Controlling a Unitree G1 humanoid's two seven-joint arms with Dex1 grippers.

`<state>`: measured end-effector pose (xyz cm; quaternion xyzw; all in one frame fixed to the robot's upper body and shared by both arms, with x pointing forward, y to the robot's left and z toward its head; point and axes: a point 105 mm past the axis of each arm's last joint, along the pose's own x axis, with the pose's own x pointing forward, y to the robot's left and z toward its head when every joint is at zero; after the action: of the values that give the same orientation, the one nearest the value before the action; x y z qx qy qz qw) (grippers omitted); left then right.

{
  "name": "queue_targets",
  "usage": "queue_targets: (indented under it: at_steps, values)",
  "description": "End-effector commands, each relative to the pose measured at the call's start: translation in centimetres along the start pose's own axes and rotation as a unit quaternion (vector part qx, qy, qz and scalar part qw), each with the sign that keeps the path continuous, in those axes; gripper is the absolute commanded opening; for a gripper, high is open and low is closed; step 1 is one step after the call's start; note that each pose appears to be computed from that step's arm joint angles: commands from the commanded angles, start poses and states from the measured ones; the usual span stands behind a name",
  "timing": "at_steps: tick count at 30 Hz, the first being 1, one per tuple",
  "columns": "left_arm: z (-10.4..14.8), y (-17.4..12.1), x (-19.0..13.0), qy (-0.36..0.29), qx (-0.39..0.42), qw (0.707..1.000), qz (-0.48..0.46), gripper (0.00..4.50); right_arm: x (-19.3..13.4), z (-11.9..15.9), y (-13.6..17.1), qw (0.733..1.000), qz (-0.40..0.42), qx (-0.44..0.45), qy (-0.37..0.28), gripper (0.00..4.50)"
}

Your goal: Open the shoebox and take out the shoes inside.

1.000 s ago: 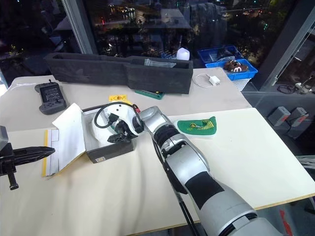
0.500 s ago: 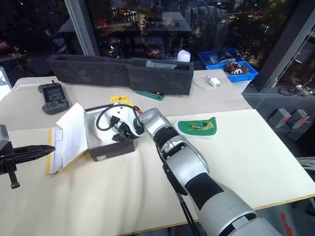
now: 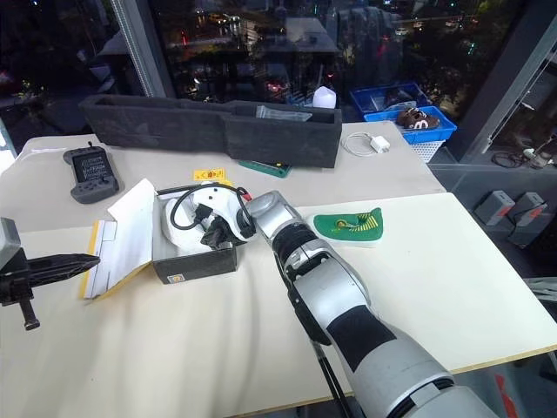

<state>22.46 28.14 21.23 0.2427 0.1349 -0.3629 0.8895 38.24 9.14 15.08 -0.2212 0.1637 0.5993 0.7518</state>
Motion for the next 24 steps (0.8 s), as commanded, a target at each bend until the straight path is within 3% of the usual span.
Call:
queue_targets:
  at_steps: [1, 6, 16, 24]
  values:
    - [0.8, 0.1, 0.0, -0.011, 0.019, 1.0, 0.003, 0.0, -0.6, 4.8, 0.6, 0.998, 0.019, -0.025, -0.063, 0.33]
    - [0.9, 0.0, 0.4, -0.014, 0.02, 1.0, -0.003, 0.0, -3.1, 7.6, 0.1, 0.993, 0.036, -0.017, -0.108, 0.33]
    - [1.0, 0.0, 1.0, -0.016, 0.021, 1.0, -0.017, 0.0, -4.5, 5.7, 0.6, 0.99, 0.062, 0.053, -0.113, 0.33]
    - [0.9, 0.0, 1.3, -0.017, 0.02, 0.999, -0.024, 0.0, -12.6, 7.6, -3.0, 0.967, -0.045, 0.104, -0.227, 0.33]
